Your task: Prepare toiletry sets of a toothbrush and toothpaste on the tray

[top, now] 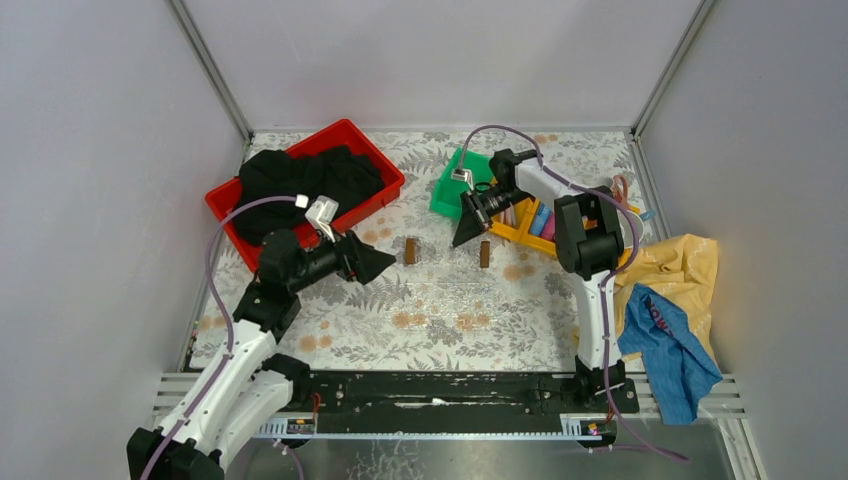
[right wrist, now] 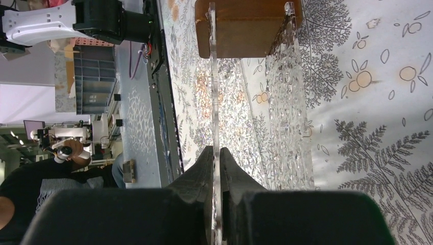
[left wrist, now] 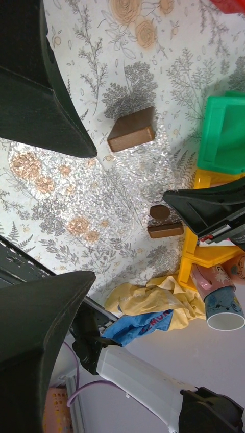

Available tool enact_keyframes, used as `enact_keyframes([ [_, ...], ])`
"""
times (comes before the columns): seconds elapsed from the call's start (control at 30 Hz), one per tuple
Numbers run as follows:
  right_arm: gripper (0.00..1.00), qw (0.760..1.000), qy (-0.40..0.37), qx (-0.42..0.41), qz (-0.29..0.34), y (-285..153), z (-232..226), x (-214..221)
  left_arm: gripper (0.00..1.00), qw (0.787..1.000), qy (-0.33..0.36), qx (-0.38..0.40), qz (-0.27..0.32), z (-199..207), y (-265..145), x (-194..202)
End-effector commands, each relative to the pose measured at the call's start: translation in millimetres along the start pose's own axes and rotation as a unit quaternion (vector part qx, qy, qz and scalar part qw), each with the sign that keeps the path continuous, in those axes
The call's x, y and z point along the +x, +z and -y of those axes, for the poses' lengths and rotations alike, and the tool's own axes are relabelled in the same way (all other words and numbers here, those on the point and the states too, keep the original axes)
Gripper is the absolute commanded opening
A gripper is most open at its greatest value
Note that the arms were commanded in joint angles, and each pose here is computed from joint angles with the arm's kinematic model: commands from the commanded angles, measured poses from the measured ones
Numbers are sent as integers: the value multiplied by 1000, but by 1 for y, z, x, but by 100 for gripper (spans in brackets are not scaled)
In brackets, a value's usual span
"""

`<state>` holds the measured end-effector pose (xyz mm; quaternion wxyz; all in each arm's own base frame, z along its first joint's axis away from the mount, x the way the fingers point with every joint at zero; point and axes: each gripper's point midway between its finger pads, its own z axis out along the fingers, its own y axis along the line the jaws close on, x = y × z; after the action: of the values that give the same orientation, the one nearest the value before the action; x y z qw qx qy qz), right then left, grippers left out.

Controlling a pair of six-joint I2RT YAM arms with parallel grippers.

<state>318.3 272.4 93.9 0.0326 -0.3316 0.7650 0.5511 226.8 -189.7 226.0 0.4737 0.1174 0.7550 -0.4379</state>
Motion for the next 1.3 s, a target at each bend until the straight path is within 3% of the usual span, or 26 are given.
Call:
enact_keyframes([
  [0.0, 11, 1000, -10, -4, 6, -6, -4, -10, 88, 1000, -16, 11, 21, 1, 5, -6],
  [0.67, 27, 999, -15, 29, -5, -16, 18, -14, 88, 999, -38, 17, 8, -1, 10, 0],
  [1.03, 48, 990, -87, 115, -4, -44, 12, -40, 88, 999, -44, 8, 12, -3, 11, -2],
  [1.27, 53, 972, -144, 187, 18, -68, -4, -59, 87, 996, -68, -30, 42, -18, 19, -13],
])
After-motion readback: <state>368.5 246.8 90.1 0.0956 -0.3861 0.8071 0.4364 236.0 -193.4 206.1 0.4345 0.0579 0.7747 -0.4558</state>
